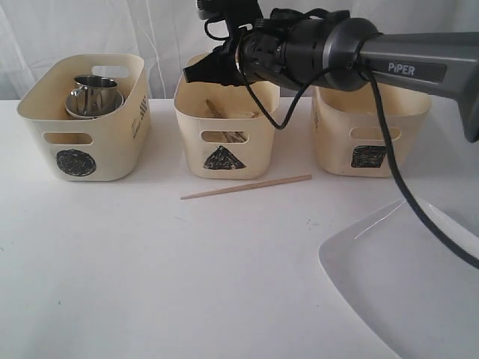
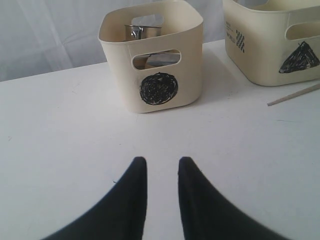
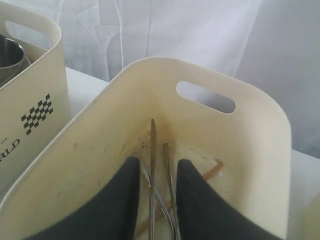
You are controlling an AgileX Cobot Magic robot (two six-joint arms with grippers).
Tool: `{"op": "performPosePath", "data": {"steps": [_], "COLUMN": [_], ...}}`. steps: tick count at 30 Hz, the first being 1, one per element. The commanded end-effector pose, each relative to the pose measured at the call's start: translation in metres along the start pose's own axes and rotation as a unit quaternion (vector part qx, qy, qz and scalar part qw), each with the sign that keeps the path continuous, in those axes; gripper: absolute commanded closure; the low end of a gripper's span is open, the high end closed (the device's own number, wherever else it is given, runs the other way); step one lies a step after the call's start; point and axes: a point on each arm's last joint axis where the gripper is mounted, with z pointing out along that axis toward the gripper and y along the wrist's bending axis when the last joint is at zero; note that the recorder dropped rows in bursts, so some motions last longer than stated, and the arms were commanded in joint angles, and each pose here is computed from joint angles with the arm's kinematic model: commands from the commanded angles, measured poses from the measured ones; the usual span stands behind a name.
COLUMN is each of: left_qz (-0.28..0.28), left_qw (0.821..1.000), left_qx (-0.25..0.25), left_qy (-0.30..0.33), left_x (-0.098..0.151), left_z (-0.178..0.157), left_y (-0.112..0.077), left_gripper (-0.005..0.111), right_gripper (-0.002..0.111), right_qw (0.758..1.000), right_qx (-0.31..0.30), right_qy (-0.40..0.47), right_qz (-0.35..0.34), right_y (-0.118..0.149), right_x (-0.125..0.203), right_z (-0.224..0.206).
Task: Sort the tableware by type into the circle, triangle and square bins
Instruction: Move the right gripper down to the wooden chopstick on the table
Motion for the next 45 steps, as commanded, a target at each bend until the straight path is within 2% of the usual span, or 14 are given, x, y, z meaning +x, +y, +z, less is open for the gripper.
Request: {"op": "performPosePath", "data": {"steps": [1, 5, 7, 10, 15, 20, 23, 27, 34, 40, 45], "left_qz": [-0.006, -0.006, -0.006, -0.006, -0.006, -0.006, -0.006, -0.006, -0.006, -0.006, -0.006], "left_qw": [1.0, 1.0, 1.0, 1.0, 1.0, 1.0, 1.0, 1.0, 1.0, 1.0, 1.0], "left_qx": [0.0, 0.0, 0.0, 0.0, 0.0, 0.0, 0.0, 0.0, 0.0, 0.0, 0.0], "left_qy": [-0.002, -0.002, -0.002, -0.002, -0.002, -0.002, -0.002, -0.002, -0.002, -0.002, -0.002], "left_x": [0.0, 0.0, 0.0, 0.0, 0.0, 0.0, 0.0, 0.0, 0.0, 0.0, 0.0], "left_z": [0.0, 0.0, 0.0, 0.0, 0.0, 0.0, 0.0, 0.0, 0.0, 0.0, 0.0], "left_y": [0.0, 0.0, 0.0, 0.0, 0.0, 0.0, 0.0, 0.0, 0.0, 0.0, 0.0], "left_gripper": [0.078, 0.078, 0.078, 0.078, 0.078, 0.078, 0.078, 0.078, 0.078, 0.078, 0.078], "right_gripper": [0.082, 0.082, 0.083, 0.083, 0.083, 0.083, 0.083, 0.083, 0.081, 0.058, 0.056], "right_qw": [0.999, 0.991, 0.987, 0.983, 0.97, 0.905, 0.872, 0.864, 0.862, 0.833, 0.794], "right_qx": [0.029, 0.114, 0.128, 0.08, 0.021, -0.047, -0.101, -0.098, -0.077, -0.094, -0.128], "right_qy": [0.012, 0.073, 0.101, 0.138, 0.194, 0.326, 0.372, 0.376, 0.338, 0.33, 0.338], "right_qz": [0.004, 0.013, -0.012, -0.088, -0.145, -0.267, -0.302, -0.321, -0.37, -0.435, -0.488], "right_y": [-0.009, -0.021, -0.022, -0.011, -0.004, -0.002, 0.002, 0.0, -0.004, -0.002, 0.003], "right_x": [-0.004, -0.01, -0.014, -0.019, -0.012, 0.025, 0.048, 0.064, 0.067, 0.084, 0.106], "right_z": [-0.006, -0.033, -0.048, -0.074, -0.105, -0.118, -0.12, -0.115, -0.104, -0.078, -0.057]}}
